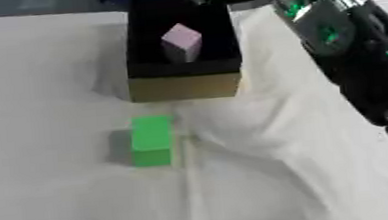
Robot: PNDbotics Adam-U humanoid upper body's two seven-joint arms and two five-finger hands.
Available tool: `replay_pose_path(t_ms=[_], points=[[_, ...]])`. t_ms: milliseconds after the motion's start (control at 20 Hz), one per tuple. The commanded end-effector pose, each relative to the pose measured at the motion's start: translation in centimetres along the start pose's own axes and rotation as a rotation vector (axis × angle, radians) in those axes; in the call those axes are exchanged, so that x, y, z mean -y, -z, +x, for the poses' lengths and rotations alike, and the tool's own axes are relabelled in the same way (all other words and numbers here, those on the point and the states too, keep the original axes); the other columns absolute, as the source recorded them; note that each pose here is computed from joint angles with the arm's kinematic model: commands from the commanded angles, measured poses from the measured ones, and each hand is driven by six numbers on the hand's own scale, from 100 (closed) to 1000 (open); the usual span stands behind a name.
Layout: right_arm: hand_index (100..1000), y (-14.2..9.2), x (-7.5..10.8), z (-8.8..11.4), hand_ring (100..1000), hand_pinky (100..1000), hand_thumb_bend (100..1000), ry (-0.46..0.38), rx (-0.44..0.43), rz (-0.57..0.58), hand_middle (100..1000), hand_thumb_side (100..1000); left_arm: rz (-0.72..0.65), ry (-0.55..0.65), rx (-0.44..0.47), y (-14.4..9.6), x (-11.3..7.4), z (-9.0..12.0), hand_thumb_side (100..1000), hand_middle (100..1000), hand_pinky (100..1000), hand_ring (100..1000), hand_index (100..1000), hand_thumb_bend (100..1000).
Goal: Pick up objects on the table and place them in the box.
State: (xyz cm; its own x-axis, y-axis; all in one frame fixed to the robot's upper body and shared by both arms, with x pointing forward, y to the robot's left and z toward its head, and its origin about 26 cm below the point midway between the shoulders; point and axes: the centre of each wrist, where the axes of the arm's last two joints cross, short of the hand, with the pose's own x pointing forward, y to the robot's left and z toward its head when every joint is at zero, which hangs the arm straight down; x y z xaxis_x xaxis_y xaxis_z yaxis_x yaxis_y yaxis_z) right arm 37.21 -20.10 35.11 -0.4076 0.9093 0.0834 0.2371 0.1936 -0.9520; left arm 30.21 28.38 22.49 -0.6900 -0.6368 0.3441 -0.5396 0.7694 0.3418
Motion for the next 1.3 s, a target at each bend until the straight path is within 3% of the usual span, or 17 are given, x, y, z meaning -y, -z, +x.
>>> replay_pose_path(t_ms=[50,300,700,750,800,850,1050,1150,1300], points=[[902,-3.3,3.2,0.7,832,868,197,-0.044,0.043,-0.090,764,852,-0.042,0.020,0.044,0.8,-0.5,0.6,1000,685,692,769,814,303],[889,-7.2,3.7,1.2,835,869,156,-0.069,0.065,-0.131,759,915,-0.223,0.107,0.112,2.1,-0.2,1.4,1000,698,709,774,821,288],[880,-8.7,3.0,-1.2,844,871,121,-0.102,0.092,-0.201,760,959,-0.689,0.388,0.290,4.8,1.2,4.2,1000,747,766,800,854,290],[880,-8.8,2.9,-1.5,842,869,123,-0.101,0.090,-0.214,760,962,-0.758,0.416,0.306,5.0,1.4,4.5,1000,764,781,813,863,359],[880,-9.0,2.8,-1.8,842,869,123,-0.099,0.088,-0.225,760,962,-0.817,0.435,0.316,5.1,1.7,4.8,1000,764,781,813,863,359],[880,-9.1,2.7,-2.1,840,867,121,-0.096,0.084,-0.236,759,960,-0.875,0.444,0.326,5.2,1.9,5.1,1000,783,804,830,863,472],[878,-9.6,2.5,-2.9,835,864,116,-0.083,0.077,-0.286,753,940,-1.077,0.467,0.367,5.7,2.9,6.3,1000,790,818,835,853,741],[878,-9.7,2.5,-3.1,833,863,117,-0.077,0.079,-0.306,752,938,-1.146,0.478,0.375,5.8,3.3,6.8,1000,789,818,836,850,815],[878,-9.8,2.4,-3.3,830,862,115,-0.065,0.086,-0.322,751,938,-1.232,0.465,0.369,5.8,3.9,7.3,1000,794,825,844,853,815]])
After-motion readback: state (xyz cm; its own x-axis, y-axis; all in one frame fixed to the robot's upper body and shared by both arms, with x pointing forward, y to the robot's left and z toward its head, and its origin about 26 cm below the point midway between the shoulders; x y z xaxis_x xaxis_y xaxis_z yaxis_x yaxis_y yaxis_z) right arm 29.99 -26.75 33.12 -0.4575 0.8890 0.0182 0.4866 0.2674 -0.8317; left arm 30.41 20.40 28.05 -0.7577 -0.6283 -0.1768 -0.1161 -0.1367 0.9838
